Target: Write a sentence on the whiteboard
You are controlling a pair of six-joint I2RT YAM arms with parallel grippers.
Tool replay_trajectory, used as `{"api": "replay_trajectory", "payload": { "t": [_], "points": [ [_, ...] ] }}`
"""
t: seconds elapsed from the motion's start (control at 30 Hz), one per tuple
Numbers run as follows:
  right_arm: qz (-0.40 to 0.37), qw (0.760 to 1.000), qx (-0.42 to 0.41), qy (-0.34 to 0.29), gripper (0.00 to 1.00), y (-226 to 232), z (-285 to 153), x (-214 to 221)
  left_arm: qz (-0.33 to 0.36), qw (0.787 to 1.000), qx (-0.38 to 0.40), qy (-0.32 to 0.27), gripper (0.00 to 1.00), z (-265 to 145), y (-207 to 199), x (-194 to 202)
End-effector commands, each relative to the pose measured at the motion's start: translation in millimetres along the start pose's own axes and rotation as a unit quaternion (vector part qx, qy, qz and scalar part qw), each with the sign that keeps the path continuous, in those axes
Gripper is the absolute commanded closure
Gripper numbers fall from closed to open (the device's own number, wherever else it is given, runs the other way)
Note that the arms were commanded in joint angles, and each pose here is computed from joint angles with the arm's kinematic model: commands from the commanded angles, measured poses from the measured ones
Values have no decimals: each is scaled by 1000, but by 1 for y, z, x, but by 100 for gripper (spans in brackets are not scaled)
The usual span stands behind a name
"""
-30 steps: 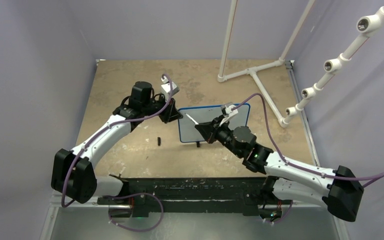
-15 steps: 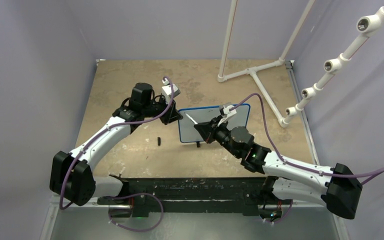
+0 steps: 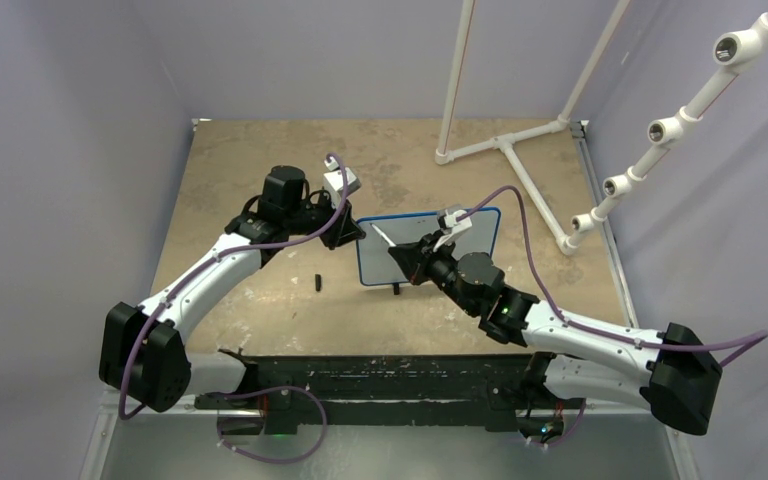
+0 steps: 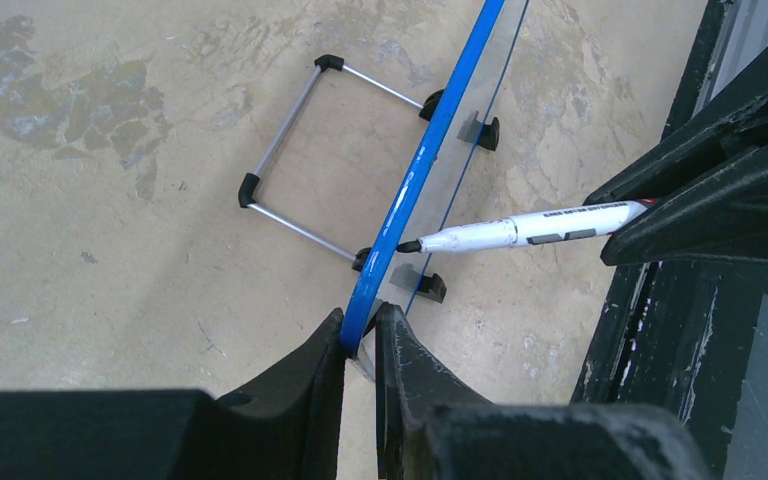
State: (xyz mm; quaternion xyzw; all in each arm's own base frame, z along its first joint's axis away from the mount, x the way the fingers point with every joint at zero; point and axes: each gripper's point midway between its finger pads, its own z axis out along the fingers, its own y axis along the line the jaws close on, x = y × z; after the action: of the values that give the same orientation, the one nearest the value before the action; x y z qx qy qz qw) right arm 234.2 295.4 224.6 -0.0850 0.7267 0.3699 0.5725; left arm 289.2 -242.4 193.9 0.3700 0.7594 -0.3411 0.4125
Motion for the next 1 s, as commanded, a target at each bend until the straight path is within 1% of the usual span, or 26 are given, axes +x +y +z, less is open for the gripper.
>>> {"api": "replay_trajectory", "payload": {
  "t": [0.0, 0.53, 0.97],
  "points": [
    [2, 1000, 1, -31, 100, 9, 6, -23, 24, 1000, -15, 1, 100, -4, 3, 1],
    [-4, 1000, 2, -6, 100, 7, 11, -8, 28, 999, -16, -1, 100, -4, 1, -1],
    [7, 999, 40, 0, 100, -11, 2, 0, 29, 999, -23, -1, 100, -6, 3, -2]
  ]
}}
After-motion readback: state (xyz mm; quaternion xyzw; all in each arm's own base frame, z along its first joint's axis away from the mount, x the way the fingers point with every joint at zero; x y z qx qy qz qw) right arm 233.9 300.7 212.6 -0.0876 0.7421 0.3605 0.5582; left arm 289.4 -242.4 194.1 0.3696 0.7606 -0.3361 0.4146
